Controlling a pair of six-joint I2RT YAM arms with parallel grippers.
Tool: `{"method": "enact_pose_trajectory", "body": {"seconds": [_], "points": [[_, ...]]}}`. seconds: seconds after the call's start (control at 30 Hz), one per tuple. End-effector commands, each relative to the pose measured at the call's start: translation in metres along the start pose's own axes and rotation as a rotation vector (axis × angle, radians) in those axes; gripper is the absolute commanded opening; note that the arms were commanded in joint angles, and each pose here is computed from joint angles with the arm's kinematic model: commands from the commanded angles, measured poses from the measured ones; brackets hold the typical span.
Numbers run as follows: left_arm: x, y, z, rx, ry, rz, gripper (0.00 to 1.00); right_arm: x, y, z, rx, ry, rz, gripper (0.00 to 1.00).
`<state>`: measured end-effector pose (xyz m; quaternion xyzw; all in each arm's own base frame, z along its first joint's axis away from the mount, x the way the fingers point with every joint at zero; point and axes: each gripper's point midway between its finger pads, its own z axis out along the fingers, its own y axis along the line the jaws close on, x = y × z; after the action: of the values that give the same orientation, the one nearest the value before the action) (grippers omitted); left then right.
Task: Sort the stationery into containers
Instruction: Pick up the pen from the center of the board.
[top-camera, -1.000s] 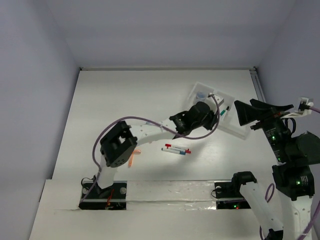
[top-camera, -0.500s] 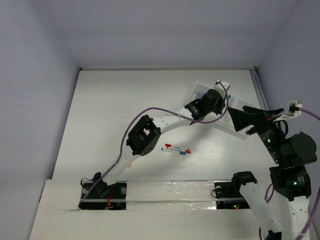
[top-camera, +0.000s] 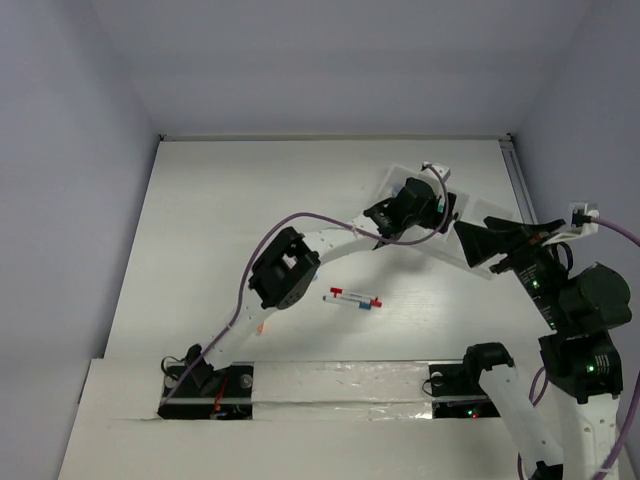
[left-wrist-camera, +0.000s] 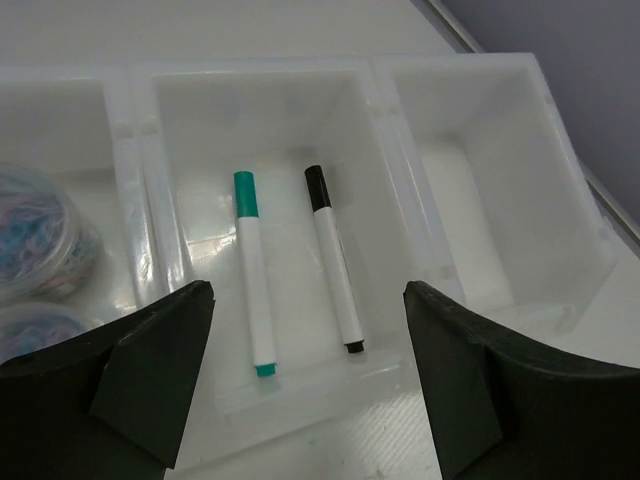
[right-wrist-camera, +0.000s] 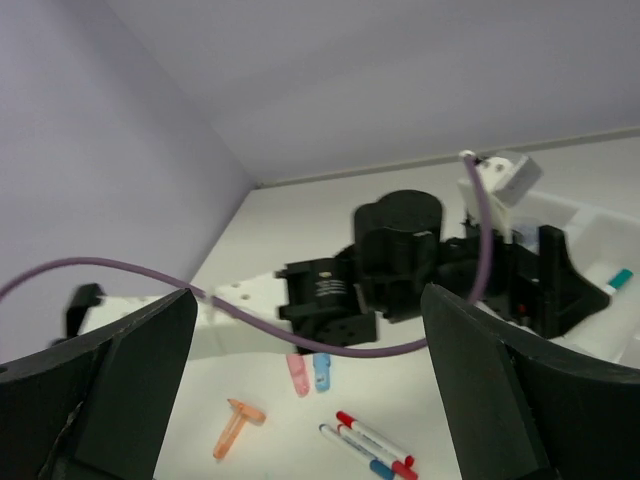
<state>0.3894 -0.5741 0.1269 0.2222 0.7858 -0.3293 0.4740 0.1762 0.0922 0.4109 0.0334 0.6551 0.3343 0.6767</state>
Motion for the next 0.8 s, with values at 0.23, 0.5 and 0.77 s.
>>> {"method": "enact_pose_trajectory", "body": {"seconds": [0.23, 0.5, 0.77], "points": [[-0.178, -0.026, -0.212, 0.073, -0.455, -0.039, 0.71, 0.038, -0.014, 0.016, -0.024, 0.14, -0.034, 0.99], [-0.067, 0.03, -0.32, -0.01, -0.381, -0.217, 0.6, 0.163, -0.06, 0.058, -0.051, 0.524, 0.101, 0.18], [0.031, 0.048, -0.375, -0.066, -0.272, -0.382, 0.46, 0.29, -0.041, 0.072, 0.008, 0.847, -0.106, 0.38]]}}
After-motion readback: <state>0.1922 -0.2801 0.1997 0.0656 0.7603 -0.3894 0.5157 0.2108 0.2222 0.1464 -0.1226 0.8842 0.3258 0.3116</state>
